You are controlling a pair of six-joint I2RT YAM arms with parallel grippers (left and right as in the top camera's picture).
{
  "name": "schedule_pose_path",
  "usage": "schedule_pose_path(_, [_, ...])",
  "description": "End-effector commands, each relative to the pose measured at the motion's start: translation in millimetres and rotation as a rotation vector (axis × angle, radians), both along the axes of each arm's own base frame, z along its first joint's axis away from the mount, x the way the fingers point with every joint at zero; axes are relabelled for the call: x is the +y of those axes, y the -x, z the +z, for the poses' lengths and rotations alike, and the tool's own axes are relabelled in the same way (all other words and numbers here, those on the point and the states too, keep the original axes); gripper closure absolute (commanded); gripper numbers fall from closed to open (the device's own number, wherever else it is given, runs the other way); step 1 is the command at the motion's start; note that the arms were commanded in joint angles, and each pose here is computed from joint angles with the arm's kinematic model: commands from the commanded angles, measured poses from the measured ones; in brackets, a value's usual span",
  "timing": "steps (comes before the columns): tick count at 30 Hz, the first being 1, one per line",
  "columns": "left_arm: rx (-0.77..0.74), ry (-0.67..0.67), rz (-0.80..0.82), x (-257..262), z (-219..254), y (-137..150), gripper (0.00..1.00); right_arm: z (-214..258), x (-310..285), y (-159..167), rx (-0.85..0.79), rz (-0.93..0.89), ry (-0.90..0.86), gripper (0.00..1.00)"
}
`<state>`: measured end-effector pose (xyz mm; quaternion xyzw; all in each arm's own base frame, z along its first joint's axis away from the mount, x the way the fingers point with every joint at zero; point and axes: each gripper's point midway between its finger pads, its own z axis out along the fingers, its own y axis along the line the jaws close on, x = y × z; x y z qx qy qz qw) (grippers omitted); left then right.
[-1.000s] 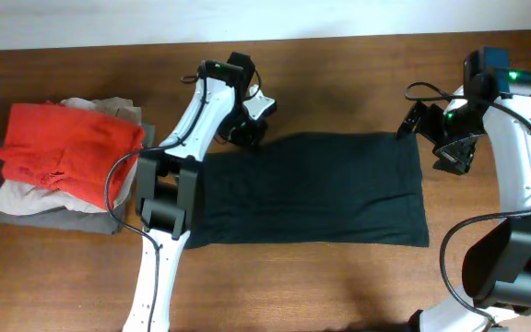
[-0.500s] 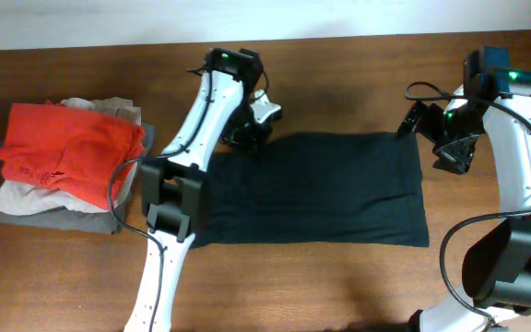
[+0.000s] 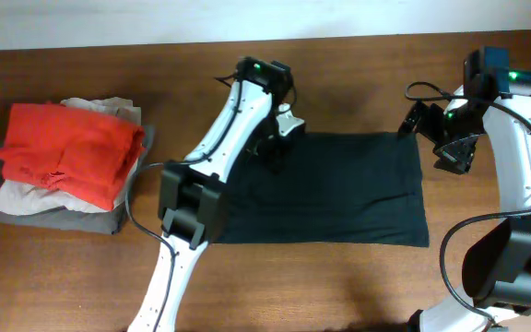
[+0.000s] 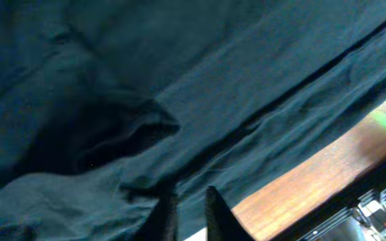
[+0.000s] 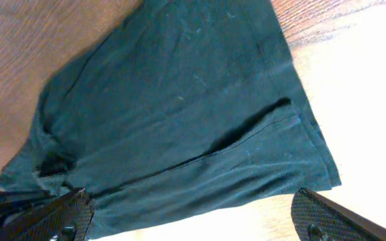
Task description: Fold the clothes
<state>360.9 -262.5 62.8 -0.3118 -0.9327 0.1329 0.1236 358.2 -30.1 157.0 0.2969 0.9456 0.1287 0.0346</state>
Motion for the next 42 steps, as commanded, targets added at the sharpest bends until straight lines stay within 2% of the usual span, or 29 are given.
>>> schedule_pose_path(1, [0.014,-0.001,0.031,-14.6,2.0,7.8,0.92,9.0,-5.4,0.2,-0.021,-0.001,0.046,0.01])
schedule_pose_path(3, [0.002,-0.005,0.020,-18.8,5.6,10.9,0.92,8.9,-5.4,0.6,-0.019,-0.001,0.047,0.01])
schedule_pose_path(6, [-0.082,-0.097,0.027,-12.2,15.0,7.4,0.92,8.7,-6.4,0.8,-0.018,-0.002,0.053,0.01])
schedule_pose_path(9, [-0.259,-0.246,0.048,8.2,40.4,-7.5,0.92,8.6,-7.1,0.9,-0.017,-0.002,0.056,0.01])
schedule_pose_path(13, [-0.551,-0.428,0.124,48.8,102.8,-33.7,0.90,8.6,-7.0,1.1,-0.016,-0.002,0.056,0.01])
schedule_pose_path(16, [-0.725,-0.493,0.227,83.3,158.3,-44.4,0.75,8.5,-6.9,1.4,-0.015,-0.002,0.056,0.01])
schedule_pose_path(18, [-0.786,-0.488,0.317,110.2,189.7,-47.4,0.59,8.5,-6.9,1.7,-0.013,-0.002,0.055,0.01])
schedule_pose_path(19, [-0.785,-0.457,0.357,119.6,197.9,-48.2,0.51,8.4,-6.8,2.1,-0.012,-0.002,0.055,0.01])
schedule_pose_path(21, [-0.690,-0.279,0.402,118.6,197.5,-48.3,0.49,8.4,-6.7,2.3,-0.011,-0.002,0.055,0.01])
schedule_pose_path(23, [-0.534,-0.007,0.273,94.6,186.2,-43.4,0.47,8.4,-6.7,2.2,-0.012,-0.002,0.054,0.01])
schedule_pose_path(25, [-0.435,0.115,0.219,87.0,170.4,-41.8,0.44,8.4,-6.7,2.2,-0.012,-0.002,0.054,0.01])
schedule_pose_path(30, [-0.269,0.109,0.181,90.8,94.1,-45.7,0.41,8.4,-6.7,2.3,-0.011,-0.002,0.054,0.01])
schedule_pose_path(33, [-0.180,0.163,0.127,80.1,53.6,-38.0,0.41,8.5,-6.6,2.3,-0.011,-0.002,0.054,0.01])
schedule_pose_path(35, [-0.122,0.153,0.120,80.6,29.7,-30.6,0.41,8.4,-6.6,2.4,-0.011,-0.002,0.054,0.01])
schedule_pose_path(42, [-0.099,0.150,0.096,80.9,-15.2,-33.6,0.41,8.4,-6.5,3.1,-0.008,-0.002,0.053,0.01])
